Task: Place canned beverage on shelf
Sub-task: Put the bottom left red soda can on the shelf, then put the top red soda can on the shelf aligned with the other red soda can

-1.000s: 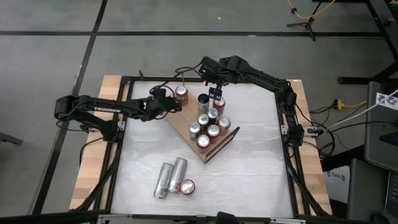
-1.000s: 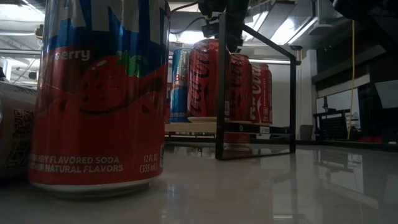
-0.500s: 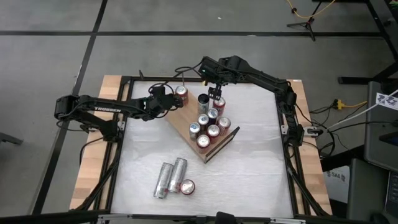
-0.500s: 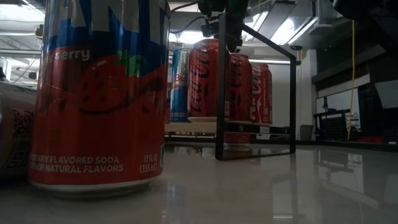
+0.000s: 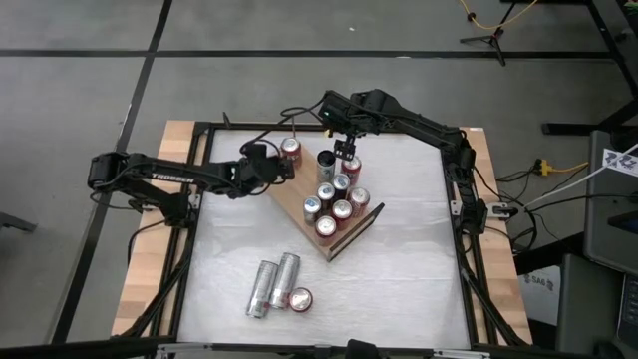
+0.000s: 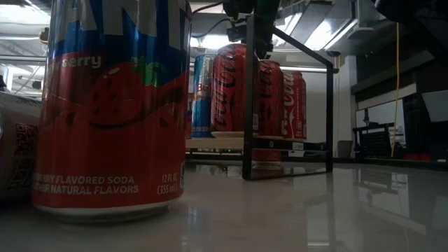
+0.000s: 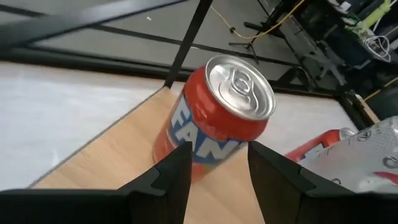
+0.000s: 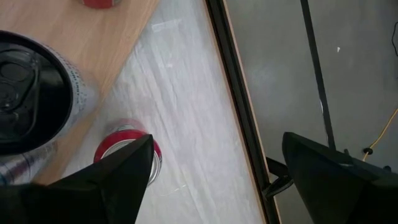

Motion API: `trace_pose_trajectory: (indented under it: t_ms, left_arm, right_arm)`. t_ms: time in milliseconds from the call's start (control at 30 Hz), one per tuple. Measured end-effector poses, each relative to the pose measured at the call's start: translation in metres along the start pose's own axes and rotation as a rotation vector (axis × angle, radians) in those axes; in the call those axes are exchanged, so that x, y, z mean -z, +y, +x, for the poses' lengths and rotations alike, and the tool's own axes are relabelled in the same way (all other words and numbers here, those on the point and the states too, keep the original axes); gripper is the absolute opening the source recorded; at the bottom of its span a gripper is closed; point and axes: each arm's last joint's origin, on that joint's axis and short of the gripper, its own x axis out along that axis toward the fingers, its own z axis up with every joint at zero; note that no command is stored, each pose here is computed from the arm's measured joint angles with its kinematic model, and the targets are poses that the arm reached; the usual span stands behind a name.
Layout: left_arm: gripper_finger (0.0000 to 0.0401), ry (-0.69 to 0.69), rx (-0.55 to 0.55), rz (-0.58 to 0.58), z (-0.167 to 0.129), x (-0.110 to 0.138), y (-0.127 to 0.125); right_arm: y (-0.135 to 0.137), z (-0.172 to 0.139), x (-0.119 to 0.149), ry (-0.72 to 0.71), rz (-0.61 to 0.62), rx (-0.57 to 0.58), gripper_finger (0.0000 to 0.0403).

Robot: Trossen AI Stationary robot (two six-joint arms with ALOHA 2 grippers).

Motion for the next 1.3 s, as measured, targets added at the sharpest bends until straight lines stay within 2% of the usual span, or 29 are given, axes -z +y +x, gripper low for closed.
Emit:
trace_pose_trajectory:
  t_ms: [333, 533, 900, 1300]
  left_arm:
    - [0.015, 0.004, -0.074, -0.129, -0.002, 0.014, 0.005]
    - [0.015, -0.022, -0.103, -0.162, 0.015, 0.021, 0.005]
    - [0.015, -0.048, -0.088, -0.245, 0.044, 0.024, 0.002]
    - [0.015, -0.038, -0.079, -0.168, 0.045, 0.027, 0.0]
  right_arm:
    - [0.0, 0.0, 0.0, 0.001, 0.0, 0.0, 0.0347]
    - [0.0, 0.0, 0.0, 0.003, -0.001, -0.001, 0.0347]
    - [0.0, 0.0, 0.0, 0.003, -0.001, -0.001, 0.0347]
    - [0.0, 0.0, 0.002, 0.016, -0.039, -0.003, 0.0347]
